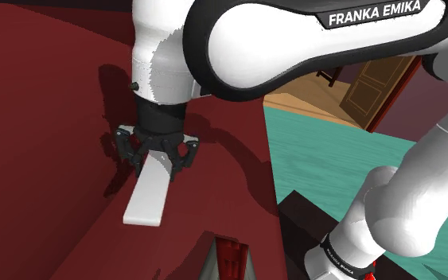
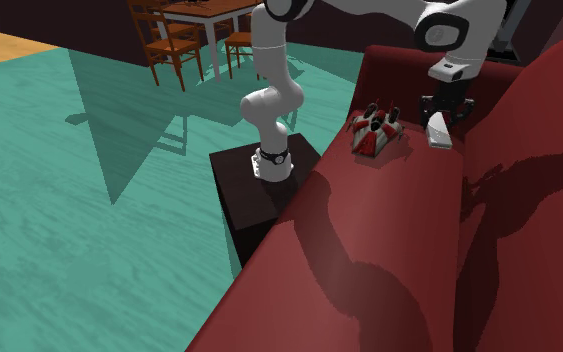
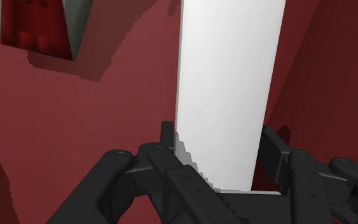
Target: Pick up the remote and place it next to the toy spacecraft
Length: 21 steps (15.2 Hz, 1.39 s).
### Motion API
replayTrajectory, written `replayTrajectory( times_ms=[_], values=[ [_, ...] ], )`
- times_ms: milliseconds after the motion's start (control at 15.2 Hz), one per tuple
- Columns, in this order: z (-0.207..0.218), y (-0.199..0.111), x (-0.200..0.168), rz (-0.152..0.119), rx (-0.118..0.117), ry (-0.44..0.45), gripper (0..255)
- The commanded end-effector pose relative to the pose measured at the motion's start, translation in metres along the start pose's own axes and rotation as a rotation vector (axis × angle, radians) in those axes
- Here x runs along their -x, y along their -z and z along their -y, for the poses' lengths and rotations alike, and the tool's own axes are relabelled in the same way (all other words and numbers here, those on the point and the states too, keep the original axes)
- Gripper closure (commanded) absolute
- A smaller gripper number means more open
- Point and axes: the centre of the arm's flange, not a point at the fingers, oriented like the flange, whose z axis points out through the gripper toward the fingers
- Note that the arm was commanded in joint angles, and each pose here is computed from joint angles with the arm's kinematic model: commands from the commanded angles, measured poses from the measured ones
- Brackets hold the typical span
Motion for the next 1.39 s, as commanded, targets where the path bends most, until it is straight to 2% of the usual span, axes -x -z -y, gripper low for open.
replayTrajectory(
  times_ms=[0,264,1320],
  values=[
    [0.014,-0.002,0.025,0.0,-0.001,-0.002,255],
    [0.042,-0.003,0.07,0.0,-0.001,-0.002,255],
    [0.038,-0.088,0.069,0.0,-0.001,-0.002,255]
  ],
)
